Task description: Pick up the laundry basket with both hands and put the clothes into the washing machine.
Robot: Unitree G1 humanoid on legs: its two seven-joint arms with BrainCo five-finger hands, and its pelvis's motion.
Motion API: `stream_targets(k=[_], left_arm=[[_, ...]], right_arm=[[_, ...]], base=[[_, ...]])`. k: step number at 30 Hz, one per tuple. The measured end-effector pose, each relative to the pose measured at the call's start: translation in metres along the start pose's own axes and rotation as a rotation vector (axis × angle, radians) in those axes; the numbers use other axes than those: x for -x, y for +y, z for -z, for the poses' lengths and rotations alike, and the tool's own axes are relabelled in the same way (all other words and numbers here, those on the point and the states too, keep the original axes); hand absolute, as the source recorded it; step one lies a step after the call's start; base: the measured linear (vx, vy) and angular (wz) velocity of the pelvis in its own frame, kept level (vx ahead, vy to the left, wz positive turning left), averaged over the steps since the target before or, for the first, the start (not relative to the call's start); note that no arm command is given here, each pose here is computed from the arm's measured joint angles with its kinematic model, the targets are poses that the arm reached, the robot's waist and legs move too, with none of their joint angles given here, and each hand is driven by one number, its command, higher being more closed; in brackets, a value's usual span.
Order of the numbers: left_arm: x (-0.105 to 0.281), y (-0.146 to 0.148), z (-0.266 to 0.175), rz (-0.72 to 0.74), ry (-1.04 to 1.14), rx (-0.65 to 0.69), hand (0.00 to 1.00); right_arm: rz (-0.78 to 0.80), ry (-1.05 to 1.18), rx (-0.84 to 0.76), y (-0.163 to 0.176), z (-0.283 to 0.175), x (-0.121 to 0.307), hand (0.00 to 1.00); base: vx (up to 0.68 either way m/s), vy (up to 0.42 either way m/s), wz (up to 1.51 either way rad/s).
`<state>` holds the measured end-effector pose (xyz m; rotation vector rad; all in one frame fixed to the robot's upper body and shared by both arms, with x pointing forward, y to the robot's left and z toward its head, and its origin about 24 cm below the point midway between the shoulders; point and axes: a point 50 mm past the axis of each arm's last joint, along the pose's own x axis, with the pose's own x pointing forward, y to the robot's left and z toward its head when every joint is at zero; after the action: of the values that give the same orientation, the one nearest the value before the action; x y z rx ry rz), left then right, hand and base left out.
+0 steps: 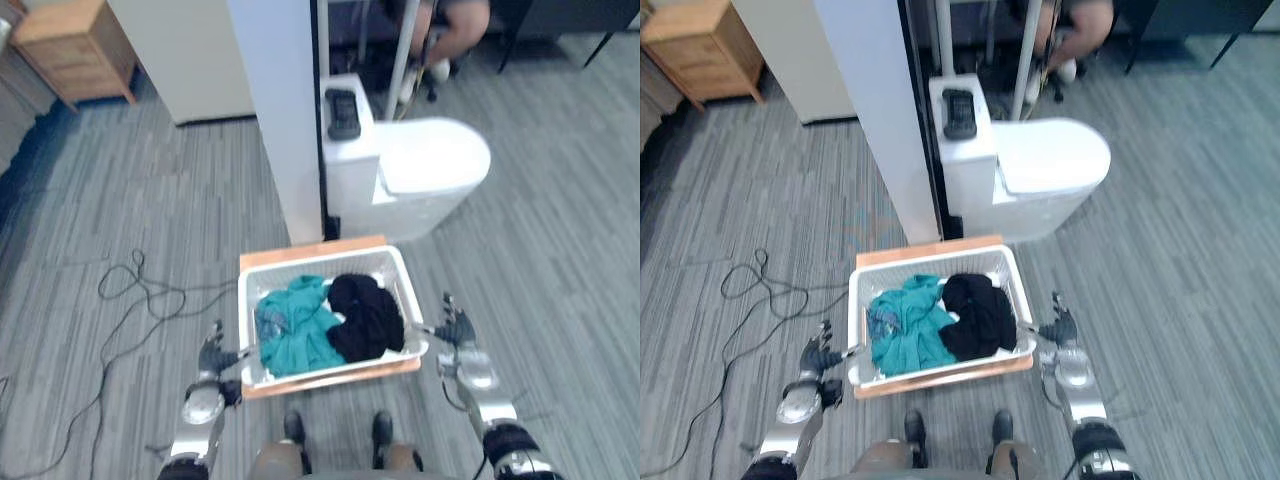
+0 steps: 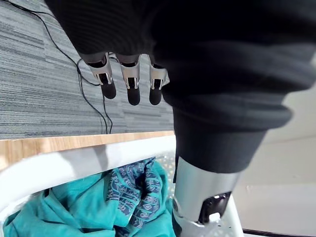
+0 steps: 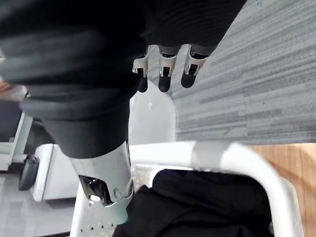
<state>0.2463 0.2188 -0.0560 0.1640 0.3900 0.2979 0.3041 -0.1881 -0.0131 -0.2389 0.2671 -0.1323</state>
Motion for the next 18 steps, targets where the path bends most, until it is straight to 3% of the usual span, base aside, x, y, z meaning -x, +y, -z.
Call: stream_targets(k=[3, 4, 5, 12, 18], left_arm=[[-0.009, -0.007, -0.01, 0.001, -0.006, -0.015, 0.0], [-0.011, -0.009, -0.011, 0.005, -0.006, -0.019, 1.0], [-0.014, -0.012, -0.014, 0.008, -0.005, -0.023, 1.0], [-0.029, -0.025, -0.045, 0.009, -0.064, -0.036, 1.0], [-0.025, -0.015, -0.047, -0.017, -0.096, -0.047, 1.0]], right_arm=[[0.002, -0.003, 0.028, 0.006, -0.015, -0.014, 0.0], [0.002, 0.0, 0.032, 0.007, -0.019, -0.017, 0.0], [0.006, 0.001, 0.037, 0.007, -0.024, -0.021, 1.0], [0.01, -0.028, 0.116, 0.008, -0.053, -0.037, 1.0], [0.013, -0.055, 0.119, 0.003, -0.043, -0.024, 1.0]], base=[[-0.11, 0.005, -0.05], [-0.09, 0.008, -0.07], [-0.1, 0.009, -0.04], [-0.08, 0.016, 0.0], [0.01, 0.002, 0.01]])
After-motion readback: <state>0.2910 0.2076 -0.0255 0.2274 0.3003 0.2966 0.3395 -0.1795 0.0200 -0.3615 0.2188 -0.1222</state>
